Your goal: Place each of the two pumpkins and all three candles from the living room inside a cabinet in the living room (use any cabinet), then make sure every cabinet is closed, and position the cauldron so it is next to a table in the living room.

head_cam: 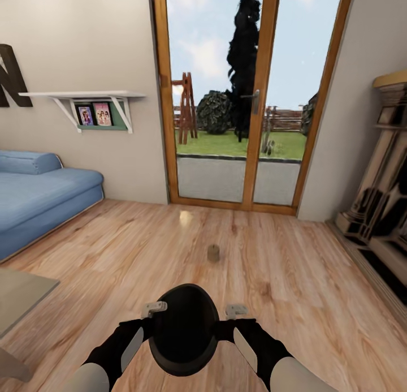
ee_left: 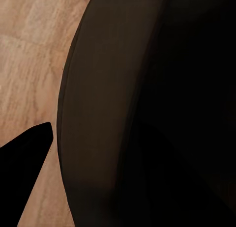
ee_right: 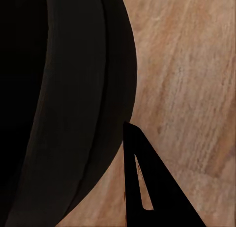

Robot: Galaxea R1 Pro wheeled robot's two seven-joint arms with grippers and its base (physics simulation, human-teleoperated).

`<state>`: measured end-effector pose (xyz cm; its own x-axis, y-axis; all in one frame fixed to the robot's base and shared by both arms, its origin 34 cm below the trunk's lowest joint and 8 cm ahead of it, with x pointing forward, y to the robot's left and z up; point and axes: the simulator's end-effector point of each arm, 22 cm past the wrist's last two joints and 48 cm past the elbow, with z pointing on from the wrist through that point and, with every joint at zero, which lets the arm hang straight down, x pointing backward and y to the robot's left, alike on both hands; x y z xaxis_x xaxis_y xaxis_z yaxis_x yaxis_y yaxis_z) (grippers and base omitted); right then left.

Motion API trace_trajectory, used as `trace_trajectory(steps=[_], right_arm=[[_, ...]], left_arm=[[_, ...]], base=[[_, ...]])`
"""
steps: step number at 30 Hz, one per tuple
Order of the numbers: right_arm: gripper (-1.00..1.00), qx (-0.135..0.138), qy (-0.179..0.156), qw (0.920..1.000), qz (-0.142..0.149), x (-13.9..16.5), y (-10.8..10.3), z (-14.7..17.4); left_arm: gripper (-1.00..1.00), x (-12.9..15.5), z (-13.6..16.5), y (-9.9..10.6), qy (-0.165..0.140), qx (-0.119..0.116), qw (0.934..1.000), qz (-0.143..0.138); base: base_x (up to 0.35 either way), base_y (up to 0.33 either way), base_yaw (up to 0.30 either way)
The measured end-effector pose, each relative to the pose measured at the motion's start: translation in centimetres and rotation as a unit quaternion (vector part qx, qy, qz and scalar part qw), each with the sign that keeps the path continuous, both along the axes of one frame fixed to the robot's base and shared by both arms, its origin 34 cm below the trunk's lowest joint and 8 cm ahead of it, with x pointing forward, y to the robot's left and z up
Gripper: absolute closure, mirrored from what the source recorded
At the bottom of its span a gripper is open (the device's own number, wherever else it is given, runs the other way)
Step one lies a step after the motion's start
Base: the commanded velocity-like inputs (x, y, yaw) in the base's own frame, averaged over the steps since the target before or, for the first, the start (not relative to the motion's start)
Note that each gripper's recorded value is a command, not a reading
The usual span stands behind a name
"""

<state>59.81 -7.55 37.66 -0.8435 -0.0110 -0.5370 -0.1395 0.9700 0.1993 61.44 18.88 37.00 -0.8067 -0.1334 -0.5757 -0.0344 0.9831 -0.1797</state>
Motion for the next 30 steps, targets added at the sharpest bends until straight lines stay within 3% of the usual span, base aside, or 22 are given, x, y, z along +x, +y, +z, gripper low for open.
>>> trace_trajectory(steps=[13, 30], right_arm=[[1.0, 0.0, 0.0, 1.0, 0.0, 0.0, 0.0, -0.02], [1.0, -0.001, 0.0, 1.0, 0.001, -0.04, 0.02, -0.06]], left_arm=[[1.0, 0.05, 0.04, -0.02, -0.001, 0.0, 1.0, 0.0], [1.0, 0.04, 0.01, 0.01, 0.0, 0.0, 1.0, 0.0]], base=[[0.24, -0.176, 0.276], [0.046, -0.14, 0.276]])
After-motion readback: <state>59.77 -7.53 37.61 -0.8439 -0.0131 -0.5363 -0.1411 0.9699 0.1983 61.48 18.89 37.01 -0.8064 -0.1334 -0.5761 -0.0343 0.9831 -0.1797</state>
